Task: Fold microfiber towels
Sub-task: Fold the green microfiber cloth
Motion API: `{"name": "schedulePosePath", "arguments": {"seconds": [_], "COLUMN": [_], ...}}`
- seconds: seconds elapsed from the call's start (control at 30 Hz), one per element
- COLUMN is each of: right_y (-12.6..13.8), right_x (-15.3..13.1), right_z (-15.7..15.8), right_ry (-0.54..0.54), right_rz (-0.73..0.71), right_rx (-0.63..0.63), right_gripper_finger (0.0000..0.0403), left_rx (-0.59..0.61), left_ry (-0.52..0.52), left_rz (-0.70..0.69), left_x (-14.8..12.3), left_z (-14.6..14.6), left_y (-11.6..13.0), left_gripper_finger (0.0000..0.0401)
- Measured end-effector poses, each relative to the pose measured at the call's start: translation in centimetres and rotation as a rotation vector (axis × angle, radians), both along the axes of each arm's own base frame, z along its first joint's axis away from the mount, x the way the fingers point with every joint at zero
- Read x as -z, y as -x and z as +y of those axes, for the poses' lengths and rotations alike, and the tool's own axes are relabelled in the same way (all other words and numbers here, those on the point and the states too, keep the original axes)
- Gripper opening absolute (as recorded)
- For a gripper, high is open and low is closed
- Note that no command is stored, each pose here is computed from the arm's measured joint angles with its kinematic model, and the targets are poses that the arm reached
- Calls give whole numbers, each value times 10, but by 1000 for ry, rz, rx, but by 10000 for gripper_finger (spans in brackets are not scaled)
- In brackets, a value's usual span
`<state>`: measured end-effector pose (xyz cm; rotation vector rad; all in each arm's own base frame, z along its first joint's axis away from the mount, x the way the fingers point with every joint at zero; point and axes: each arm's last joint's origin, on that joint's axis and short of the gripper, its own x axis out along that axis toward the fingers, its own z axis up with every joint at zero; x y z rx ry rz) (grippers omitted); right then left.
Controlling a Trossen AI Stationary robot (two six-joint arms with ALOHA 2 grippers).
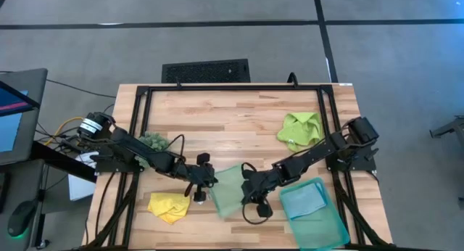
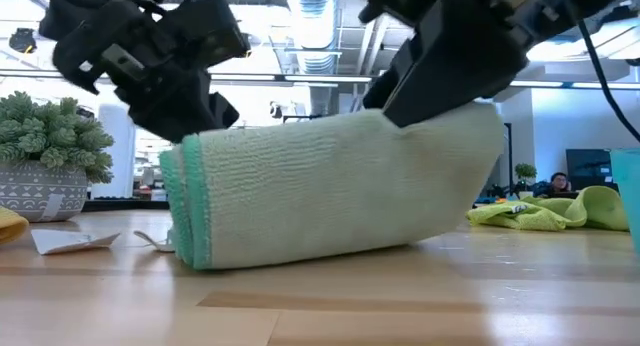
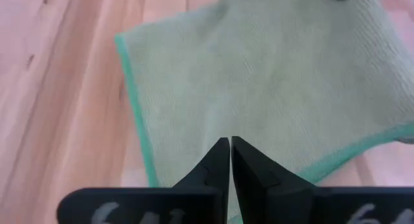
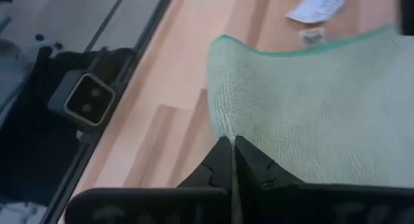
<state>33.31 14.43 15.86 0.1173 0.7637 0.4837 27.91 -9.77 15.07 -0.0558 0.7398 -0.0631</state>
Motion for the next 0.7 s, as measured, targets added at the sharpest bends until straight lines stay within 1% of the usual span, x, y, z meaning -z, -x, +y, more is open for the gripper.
{"name": "schedulePosePath", "arguments": {"seconds": [0.1, 0.17, 0.23, 0.4, 0.47, 0.57, 0.63, 0.7], "right_y": [3, 6, 7, 13, 15, 15, 14, 13], "right_x": [5, 14, 23, 22, 18, 12, 16, 16], "right_z": [10, 18, 27, 39, 45, 52, 53, 52], "right_ry": [26, 60, 77, 130, 160, 189, 217, 218], "right_rz": [-11, -1, -9, -72, -117, -194, -193, -194], "right_rx": [-47, -92, -132, -225, -211, -160, -96, -44], "right_gripper_finger": [25, 39, 64, 144, 175, 211, 224, 227], "left_rx": [7, 23, 22, -3, -9, -38, -57, -83], "left_ry": [14, 37, 48, 82, 93, 79, 72, 87], "left_rz": [-28, -48, -44, -46, -57, -67, -74, -71], "left_x": [-4, -5, -4, -4, -5, -5, -5, -1], "left_z": [-3, -5, -7, -11, -14, -16, -18, -19], "left_y": [-2, -4, -3, -2, -2, 0, 0, -1], "left_gripper_finger": [8, 8, 8, 8, 8, 8, 8, 8]}}
